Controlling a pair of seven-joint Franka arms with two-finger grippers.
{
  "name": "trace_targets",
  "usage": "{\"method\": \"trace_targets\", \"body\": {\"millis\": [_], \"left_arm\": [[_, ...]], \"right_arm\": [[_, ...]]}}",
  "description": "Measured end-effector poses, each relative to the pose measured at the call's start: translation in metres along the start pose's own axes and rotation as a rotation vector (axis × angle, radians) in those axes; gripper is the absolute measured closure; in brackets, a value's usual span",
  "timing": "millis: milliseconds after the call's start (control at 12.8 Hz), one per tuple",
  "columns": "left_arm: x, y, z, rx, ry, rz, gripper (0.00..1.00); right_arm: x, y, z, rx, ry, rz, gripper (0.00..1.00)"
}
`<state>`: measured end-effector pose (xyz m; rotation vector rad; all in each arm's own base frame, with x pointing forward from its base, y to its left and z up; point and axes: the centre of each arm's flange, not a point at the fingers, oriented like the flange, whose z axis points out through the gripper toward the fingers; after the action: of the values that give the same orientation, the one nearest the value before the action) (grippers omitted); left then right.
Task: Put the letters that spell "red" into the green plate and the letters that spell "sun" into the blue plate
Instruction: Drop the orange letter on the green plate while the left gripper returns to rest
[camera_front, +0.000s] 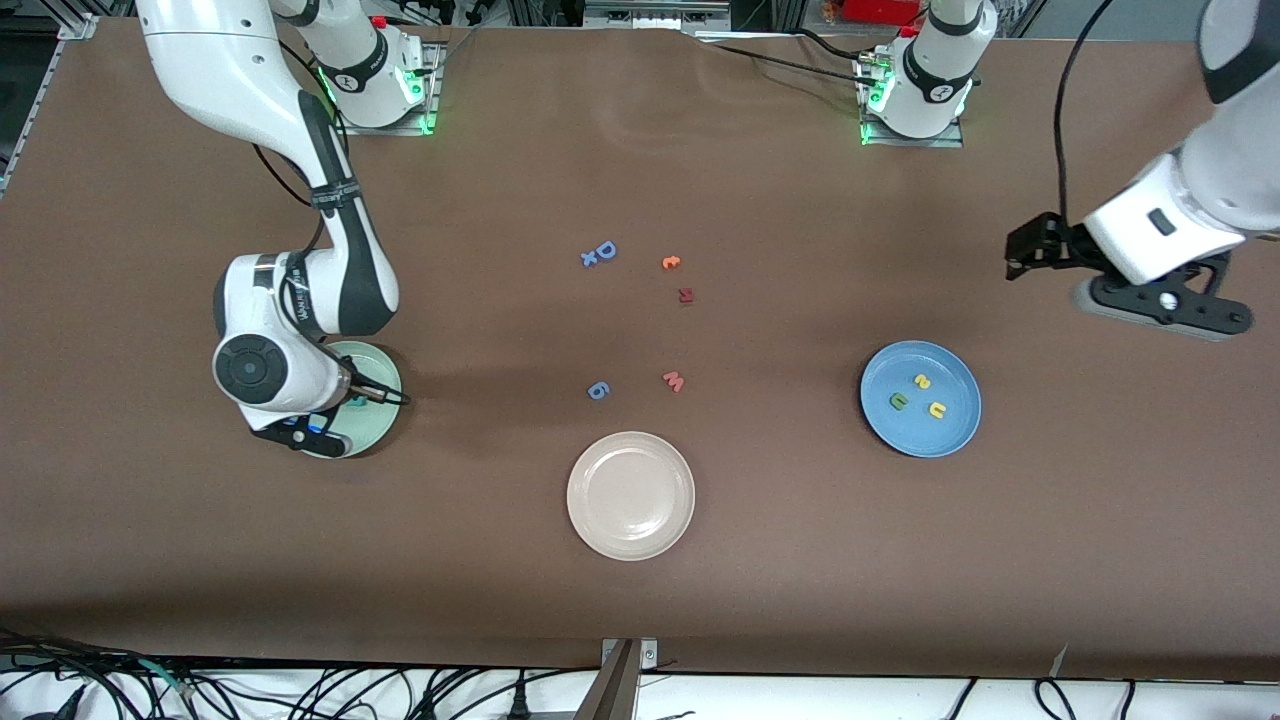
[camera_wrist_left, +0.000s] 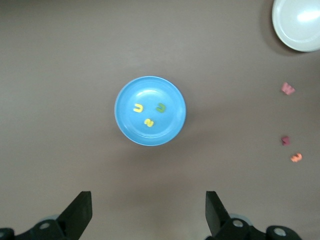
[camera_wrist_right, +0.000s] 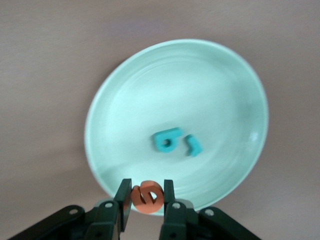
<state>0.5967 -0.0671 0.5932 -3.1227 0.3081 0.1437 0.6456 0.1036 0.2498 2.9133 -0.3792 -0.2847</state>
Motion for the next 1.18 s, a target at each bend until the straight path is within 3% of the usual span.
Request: {"method": "trace_targets", "body": {"millis": [157, 235, 627, 1176], "left_arm": [[0.000, -0.020, 0.002, 0.017, 0.032, -0.042, 0.00], [-0.004, -0.027, 0.000, 0.022, 0.050, -0.057, 0.00], [-0.037, -0.015, -0.003, 0.039, 0.132, -0.049, 0.00], [-0.046, -0.014, -0.004, 0.039, 0.134, -0.049, 0.00]], "right_arm": [[0.003, 0.008, 0.003, -0.003, -0.004, 0.015, 0.66], [0.003, 0.008, 0.003, -0.003, -0.005, 0.017, 0.59], [0.000, 0.005, -0.016, 0.017, -0.005, 0.016, 0.03], [-0.020, 0.019, -0.112, 0.067, -0.006, -0.016, 0.00]]}}
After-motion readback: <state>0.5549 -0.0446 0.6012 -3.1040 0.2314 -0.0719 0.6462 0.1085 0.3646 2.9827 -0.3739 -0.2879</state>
